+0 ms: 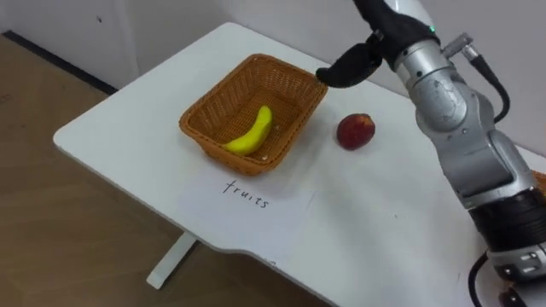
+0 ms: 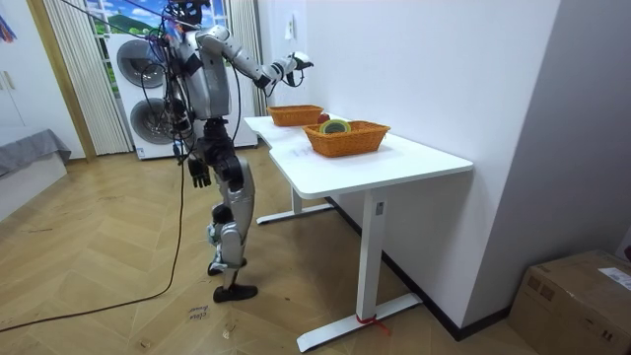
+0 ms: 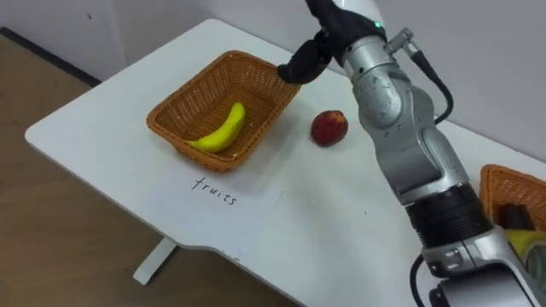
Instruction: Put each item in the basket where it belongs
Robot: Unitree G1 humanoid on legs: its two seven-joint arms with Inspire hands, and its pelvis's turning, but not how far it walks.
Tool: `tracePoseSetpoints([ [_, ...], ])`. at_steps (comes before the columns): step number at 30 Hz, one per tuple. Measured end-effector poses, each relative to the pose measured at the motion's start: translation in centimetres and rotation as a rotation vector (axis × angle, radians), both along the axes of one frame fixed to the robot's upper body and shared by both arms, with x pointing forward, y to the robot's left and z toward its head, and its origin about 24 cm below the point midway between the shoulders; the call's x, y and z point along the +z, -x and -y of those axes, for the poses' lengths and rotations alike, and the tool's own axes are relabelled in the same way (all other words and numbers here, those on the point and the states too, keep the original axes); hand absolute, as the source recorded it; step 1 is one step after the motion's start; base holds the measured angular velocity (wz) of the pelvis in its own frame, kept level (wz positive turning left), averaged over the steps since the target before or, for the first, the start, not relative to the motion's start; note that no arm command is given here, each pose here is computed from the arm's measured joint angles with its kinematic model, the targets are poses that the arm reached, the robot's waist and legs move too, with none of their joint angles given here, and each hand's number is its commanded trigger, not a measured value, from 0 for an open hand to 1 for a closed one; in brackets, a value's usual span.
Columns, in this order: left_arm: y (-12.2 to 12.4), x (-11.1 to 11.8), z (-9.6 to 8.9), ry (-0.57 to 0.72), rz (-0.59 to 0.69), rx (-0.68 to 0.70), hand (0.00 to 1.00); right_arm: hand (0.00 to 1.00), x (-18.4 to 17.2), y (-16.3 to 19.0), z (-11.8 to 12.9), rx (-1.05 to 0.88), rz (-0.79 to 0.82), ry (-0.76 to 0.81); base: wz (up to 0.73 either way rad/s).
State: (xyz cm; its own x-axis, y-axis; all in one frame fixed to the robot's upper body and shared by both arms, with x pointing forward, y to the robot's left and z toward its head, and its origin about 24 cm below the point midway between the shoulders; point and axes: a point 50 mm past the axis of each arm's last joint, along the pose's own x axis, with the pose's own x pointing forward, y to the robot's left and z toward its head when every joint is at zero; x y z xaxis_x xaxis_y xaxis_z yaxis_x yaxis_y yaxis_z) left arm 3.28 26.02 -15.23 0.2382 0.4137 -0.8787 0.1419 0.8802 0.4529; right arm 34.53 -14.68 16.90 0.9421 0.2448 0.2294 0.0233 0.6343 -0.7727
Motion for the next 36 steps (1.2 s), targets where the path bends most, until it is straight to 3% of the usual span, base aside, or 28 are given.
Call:
tracePoseSetpoints([
  [10, -1.6, 0.3, 0.5, 0.022, 0.052, -0.023, 0.00, 0.00, 0.2, -0.5, 2.2, -0.046, -0.036, -0.223, 0.00],
  [19, -0.7, 0.0, 1.1, 0.033, 0.023, -0.031, 0.00, 0.00, -1.1, -1.0, 3.3, -0.101, -0.090, -0.353, 0.00],
  [27, 0.4, -0.2, 1.1, 0.035, -0.008, -0.023, 0.00, 0.00, -3.9, -1.5, 5.5, -0.212, -0.202, -0.626, 0.06],
  [36, -0.7, -0.1, 1.5, 0.030, 0.021, -0.046, 0.00, 0.00, -5.8, -1.8, 7.1, -0.282, -0.291, -0.867, 0.03],
])
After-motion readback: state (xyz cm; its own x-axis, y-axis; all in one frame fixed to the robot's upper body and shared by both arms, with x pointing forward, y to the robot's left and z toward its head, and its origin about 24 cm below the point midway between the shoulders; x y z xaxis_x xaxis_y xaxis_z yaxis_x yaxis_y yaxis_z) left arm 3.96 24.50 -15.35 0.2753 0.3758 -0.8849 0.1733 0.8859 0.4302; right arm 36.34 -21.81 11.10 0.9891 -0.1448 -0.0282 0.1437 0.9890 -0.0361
